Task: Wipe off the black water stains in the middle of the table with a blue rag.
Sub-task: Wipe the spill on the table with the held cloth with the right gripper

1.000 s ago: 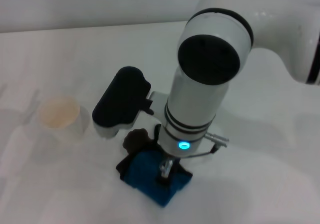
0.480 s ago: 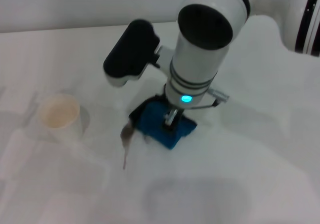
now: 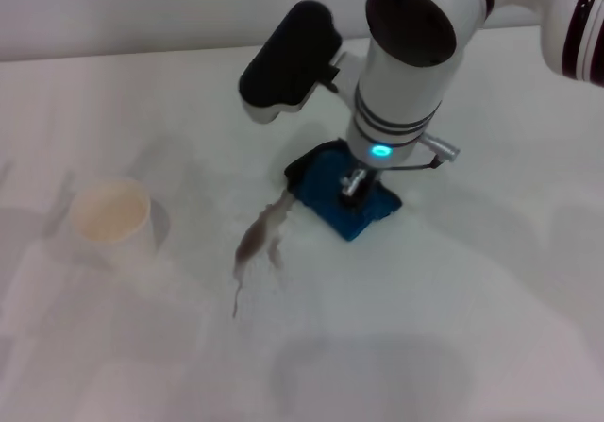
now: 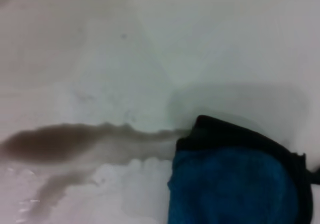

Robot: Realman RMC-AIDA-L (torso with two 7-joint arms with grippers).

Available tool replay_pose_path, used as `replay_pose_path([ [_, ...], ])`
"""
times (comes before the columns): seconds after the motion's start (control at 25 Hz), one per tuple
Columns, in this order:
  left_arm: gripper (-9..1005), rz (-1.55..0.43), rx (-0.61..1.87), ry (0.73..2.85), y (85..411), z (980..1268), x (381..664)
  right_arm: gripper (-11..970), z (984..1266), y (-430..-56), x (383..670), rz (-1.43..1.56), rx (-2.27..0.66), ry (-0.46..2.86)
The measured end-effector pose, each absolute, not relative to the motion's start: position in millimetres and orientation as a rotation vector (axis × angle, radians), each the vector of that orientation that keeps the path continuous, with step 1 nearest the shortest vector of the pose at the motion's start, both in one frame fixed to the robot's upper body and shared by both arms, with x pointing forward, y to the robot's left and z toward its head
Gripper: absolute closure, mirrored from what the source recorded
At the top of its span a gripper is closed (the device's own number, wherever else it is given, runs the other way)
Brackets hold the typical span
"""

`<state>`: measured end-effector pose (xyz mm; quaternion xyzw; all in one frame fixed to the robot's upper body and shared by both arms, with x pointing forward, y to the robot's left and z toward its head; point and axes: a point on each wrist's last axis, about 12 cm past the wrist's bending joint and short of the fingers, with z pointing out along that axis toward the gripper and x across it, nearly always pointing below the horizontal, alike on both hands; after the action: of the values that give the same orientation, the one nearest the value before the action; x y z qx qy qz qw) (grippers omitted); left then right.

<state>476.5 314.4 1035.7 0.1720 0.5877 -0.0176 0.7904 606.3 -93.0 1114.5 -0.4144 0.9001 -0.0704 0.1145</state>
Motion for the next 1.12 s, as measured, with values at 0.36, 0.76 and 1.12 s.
replay_pose_path([
  [0.36, 117, -0.038, 0.373, 1.264, 314.1, 1036.4, 478.4, 865, 1113.4, -52.5, 571.7, -0.004, -1.449, 2.570],
  [0.76, 116, -0.038, 0.373, 1.264, 314.1, 1036.4, 478.5, 865, 1118.8, -33.7, 535.2, 0.058, -1.668, 2.526],
  [1.12, 117, -0.042, 0.375, 1.260, 313.0, 1037.3, 480.2, 864, 1114.2, -37.0, 525.5, 0.075, -1.702, 2.533],
])
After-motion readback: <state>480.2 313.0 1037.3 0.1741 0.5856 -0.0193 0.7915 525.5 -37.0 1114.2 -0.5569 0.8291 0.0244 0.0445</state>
